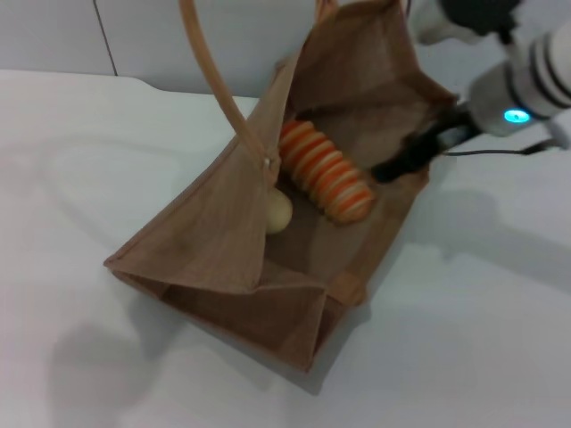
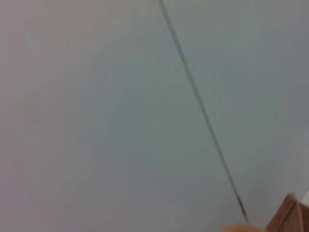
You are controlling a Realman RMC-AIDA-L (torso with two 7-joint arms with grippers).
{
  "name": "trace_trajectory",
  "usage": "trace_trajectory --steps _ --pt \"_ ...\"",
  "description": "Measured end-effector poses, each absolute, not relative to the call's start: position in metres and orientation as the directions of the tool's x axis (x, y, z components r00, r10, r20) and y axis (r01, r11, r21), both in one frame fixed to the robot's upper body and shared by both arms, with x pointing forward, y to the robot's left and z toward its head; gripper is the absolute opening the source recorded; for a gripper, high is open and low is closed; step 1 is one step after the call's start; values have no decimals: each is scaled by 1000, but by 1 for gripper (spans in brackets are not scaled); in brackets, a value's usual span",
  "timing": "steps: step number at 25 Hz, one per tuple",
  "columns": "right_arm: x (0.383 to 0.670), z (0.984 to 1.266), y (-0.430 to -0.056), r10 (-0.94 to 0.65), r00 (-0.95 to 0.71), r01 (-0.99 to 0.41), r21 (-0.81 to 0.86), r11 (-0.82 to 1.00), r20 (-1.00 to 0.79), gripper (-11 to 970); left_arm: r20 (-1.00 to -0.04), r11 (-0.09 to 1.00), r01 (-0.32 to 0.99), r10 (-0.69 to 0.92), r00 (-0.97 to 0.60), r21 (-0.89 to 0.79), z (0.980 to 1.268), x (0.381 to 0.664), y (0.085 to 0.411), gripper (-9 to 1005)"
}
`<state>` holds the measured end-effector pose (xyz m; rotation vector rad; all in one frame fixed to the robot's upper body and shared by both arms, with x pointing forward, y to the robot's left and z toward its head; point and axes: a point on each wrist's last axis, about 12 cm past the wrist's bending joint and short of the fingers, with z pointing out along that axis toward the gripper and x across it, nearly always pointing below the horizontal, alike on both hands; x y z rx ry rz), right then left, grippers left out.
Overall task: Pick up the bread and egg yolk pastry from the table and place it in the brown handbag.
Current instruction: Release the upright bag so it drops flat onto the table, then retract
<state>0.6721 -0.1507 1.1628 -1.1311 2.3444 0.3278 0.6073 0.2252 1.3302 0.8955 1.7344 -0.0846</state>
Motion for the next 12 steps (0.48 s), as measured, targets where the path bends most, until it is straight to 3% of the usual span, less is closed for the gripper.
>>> trace_trajectory --steps 6,12 --pt "676 1160 -209 -585 -617 -653 -72 754 -526 789 -879 756 567 464 -109 329 1324 607 244 113" --pt "678 1162 -240 -493 -665 -557 -69 828 -561 788 -920 805 547 363 -146 230 1320 611 254 113"
